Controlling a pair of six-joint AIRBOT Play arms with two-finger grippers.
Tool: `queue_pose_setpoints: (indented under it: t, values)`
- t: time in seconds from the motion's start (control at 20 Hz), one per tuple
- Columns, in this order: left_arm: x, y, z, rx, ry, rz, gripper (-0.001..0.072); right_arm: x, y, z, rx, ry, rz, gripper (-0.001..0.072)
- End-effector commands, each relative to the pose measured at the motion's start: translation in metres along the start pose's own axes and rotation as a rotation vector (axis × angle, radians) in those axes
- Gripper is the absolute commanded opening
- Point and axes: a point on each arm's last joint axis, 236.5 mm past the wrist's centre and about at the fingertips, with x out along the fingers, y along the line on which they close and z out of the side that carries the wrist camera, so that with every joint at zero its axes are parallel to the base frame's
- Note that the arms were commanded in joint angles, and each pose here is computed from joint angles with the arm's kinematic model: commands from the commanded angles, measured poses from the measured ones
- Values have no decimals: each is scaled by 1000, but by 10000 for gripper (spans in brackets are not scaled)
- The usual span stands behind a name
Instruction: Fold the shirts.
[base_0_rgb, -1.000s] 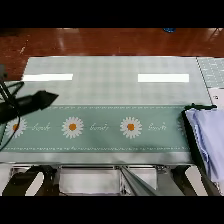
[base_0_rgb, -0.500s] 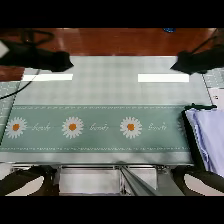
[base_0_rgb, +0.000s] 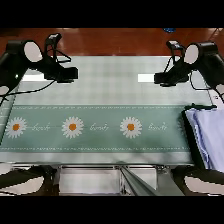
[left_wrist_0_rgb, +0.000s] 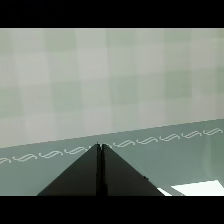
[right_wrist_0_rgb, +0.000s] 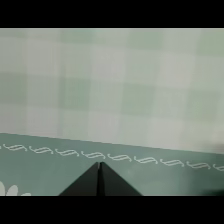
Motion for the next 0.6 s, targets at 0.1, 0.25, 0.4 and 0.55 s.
queue_pose_setpoints:
  t: [0.1, 0.25, 0.4, 0.55]
  values:
    - [7, 4, -2, -4, 18, 16, 17, 3, -3, -1, -1, 7, -21, 22]
    - [11, 4, -3, -4, 27, 18, 17, 3, -3, -1, -1, 6, -21, 22]
    - [15, 5, -4, -6, 36, 19, 17, 3, -3, -1, -1, 6, -21, 22]
    - [20, 6, -6, -7, 49, 22, 17, 3, -3, -1, -1, 6, -21, 22]
